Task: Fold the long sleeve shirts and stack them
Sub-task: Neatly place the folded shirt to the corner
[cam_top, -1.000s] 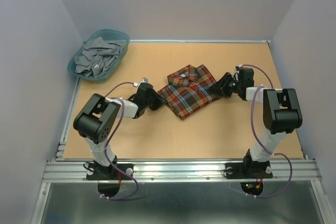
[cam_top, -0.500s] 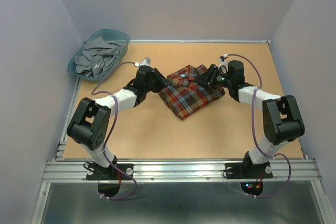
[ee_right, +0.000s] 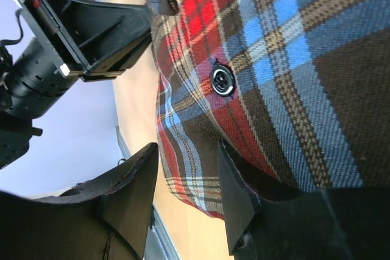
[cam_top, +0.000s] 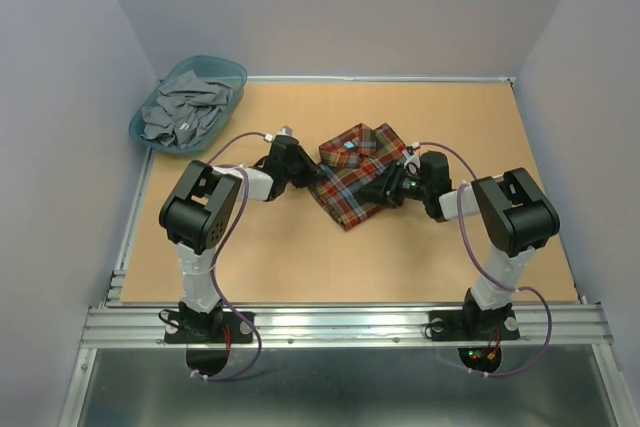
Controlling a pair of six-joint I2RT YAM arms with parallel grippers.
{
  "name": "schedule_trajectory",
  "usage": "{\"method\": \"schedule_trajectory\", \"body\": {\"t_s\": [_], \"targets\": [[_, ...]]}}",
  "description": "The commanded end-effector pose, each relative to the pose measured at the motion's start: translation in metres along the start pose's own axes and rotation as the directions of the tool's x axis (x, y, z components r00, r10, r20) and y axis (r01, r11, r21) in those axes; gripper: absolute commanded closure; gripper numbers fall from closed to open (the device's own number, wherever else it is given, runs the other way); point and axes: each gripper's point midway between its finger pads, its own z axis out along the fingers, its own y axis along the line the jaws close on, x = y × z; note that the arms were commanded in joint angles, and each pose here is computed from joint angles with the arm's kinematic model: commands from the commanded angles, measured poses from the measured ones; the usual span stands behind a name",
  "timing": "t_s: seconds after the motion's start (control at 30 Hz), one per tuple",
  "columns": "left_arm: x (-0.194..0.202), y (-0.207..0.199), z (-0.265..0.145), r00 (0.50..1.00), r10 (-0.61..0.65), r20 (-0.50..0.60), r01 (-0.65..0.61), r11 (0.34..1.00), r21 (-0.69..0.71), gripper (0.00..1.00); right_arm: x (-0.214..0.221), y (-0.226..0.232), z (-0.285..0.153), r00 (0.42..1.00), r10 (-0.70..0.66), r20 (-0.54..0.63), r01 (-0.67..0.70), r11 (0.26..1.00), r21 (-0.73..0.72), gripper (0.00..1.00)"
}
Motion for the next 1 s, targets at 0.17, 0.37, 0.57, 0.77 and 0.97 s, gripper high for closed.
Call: {"method": "schedule_trajectory", "body": {"t_s": [0.17,0.37,0.57,0.77,0.97], "targets": [[-0.021,0.008,-0.037,0.996,0.057,0.073,-0.052,0.997,-0.059,0.66,-0.031,0.039,-0.023,0.981,-0.118,0.151,0.12,0.993,-0.008,0.4],[-0.07,-0.02,-0.096,0.956,0.193,0.221,-0.171,0.979,-0.114,0.39,-0.06,0.049,-0.055,0.943,-0.167,0.287,0.124,0.979,0.161,0.18],[-0.107,-0.031,-0.178,0.865,0.329,0.378,-0.267,0.941,-0.208,0.25,-0.04,0.031,-0.073,0.944,-0.023,0.33,-0.041,0.982,0.186,0.0],[-0.108,0.004,-0.251,0.77,0.409,0.489,-0.268,0.903,-0.335,0.12,-0.018,-0.006,-0.089,0.91,0.086,0.405,-0.193,0.953,0.232,0.0],[-0.099,0.045,-0.297,0.694,0.429,0.578,-0.213,0.889,-0.405,0.11,-0.017,-0.023,-0.08,0.875,0.178,0.45,-0.283,0.943,0.176,0.1]]}}
